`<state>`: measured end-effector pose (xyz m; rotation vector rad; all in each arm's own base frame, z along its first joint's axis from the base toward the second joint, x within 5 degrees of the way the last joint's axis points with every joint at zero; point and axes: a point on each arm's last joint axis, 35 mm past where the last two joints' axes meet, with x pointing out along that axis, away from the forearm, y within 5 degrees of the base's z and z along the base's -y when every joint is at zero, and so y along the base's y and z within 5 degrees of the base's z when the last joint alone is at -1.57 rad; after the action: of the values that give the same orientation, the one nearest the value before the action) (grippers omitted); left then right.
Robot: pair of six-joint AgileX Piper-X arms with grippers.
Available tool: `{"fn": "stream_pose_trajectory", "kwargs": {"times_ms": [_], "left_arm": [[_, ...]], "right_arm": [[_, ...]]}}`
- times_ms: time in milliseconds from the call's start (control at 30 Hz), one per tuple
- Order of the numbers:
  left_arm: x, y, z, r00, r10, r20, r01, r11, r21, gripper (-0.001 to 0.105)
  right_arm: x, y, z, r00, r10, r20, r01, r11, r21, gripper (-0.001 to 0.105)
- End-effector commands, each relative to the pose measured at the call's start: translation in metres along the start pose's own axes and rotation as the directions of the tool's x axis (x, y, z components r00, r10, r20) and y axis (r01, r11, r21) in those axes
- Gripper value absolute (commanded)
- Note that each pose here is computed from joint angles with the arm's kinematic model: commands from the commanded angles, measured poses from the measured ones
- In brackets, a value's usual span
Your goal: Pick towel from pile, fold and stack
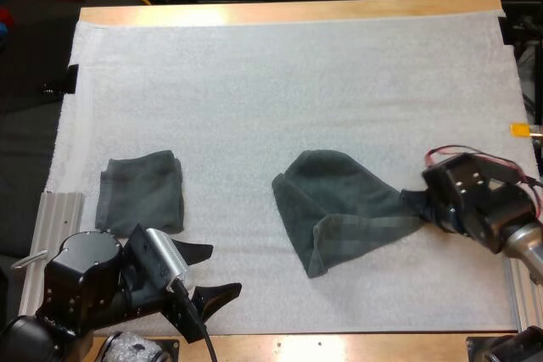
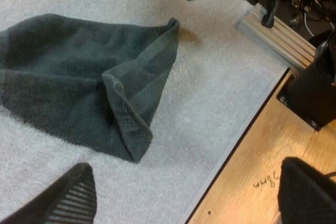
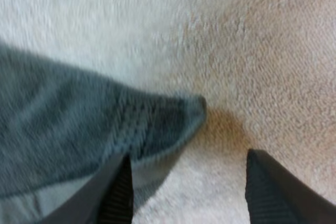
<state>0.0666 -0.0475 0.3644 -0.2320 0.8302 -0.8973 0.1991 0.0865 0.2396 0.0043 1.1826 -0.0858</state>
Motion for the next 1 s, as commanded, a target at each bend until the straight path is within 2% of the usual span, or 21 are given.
{"fn": "stream_pose_trajectory", "kwargs": {"times_ms": [0, 200, 333, 600, 967], "left_arm": [[0.000, -0.001, 0.000, 1.000, -0.009, 0.001, 0.009, 1.000, 0.016, 0.069], [0.000, -0.001, 0.000, 1.000, -0.009, 0.001, 0.009, 1.000, 0.016, 0.069], [0.000, -0.001, 0.000, 1.000, -0.009, 0.001, 0.009, 1.000, 0.016, 0.069], [0.000, -0.001, 0.000, 1.000, -0.009, -0.001, 0.009, 1.000, 0.014, 0.069], [0.000, -0.001, -0.001, 1.000, -0.008, -0.004, 0.008, 1.000, 0.011, 0.069]], "right_arm": [[0.000, -0.004, 0.005, 1.000, 0.022, 0.008, -0.023, 0.999, 0.041, 0.047], [0.005, -0.020, 0.018, 0.997, 0.077, 0.026, -0.080, 0.987, 0.142, 0.047], [0.013, -0.023, 0.021, 0.996, 0.089, -0.004, -0.087, 0.980, 0.182, 0.047], [0.051, -0.014, 0.021, 0.982, 0.110, -0.150, -0.083, 0.980, 0.179, 0.047], [0.080, -0.010, 0.018, 0.964, 0.091, -0.249, -0.048, 0.984, 0.172, 0.047]]}}
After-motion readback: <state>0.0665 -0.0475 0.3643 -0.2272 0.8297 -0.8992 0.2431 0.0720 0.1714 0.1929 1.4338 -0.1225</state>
